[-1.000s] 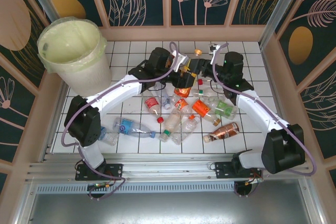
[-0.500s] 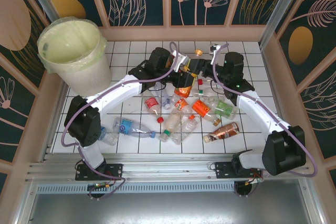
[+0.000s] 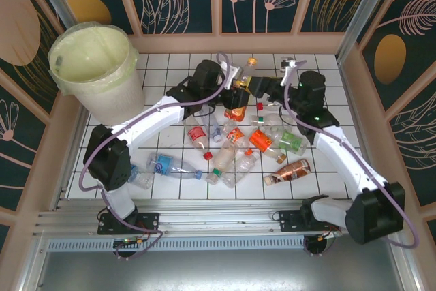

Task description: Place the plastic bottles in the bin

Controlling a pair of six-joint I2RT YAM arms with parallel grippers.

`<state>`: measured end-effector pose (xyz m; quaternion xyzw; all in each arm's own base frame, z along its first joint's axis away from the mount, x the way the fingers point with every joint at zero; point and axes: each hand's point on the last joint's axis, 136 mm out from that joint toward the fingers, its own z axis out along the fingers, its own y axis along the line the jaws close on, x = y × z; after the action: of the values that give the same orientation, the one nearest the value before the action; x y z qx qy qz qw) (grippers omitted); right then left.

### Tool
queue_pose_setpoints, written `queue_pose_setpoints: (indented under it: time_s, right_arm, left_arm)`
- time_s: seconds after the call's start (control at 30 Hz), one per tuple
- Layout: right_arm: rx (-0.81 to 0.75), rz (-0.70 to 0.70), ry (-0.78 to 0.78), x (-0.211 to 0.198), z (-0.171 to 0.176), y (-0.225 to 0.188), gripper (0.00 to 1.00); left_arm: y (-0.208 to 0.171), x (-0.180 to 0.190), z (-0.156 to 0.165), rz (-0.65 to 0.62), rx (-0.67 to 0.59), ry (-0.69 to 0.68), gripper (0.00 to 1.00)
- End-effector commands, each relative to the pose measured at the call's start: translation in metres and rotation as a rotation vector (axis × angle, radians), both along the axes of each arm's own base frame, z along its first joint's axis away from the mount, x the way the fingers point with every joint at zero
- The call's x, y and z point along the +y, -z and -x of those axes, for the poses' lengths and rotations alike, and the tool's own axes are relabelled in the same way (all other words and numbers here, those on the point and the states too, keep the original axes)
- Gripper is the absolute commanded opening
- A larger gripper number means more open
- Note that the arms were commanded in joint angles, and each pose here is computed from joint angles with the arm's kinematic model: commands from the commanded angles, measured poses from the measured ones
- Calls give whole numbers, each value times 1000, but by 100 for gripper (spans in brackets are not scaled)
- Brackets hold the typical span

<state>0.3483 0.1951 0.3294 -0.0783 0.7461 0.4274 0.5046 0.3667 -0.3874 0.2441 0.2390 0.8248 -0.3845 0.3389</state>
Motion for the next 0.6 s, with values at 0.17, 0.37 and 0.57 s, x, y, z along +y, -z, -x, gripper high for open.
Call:
queue_pose_setpoints:
  time_s: [0.17, 0.37, 0.57]
  right_arm:
    - [-150, 48, 28, -23, 46, -33, 99]
    - [-246, 42, -2, -27, 76, -51, 99]
    - [-257, 45, 17, -31, 81, -51, 99]
  left_arm:
    - [-56, 64, -37, -1, -67, -228, 42]
    - [-92, 117, -59, -47, -125, -377, 44]
    - [-119, 161, -78, -62, -157, -486, 44]
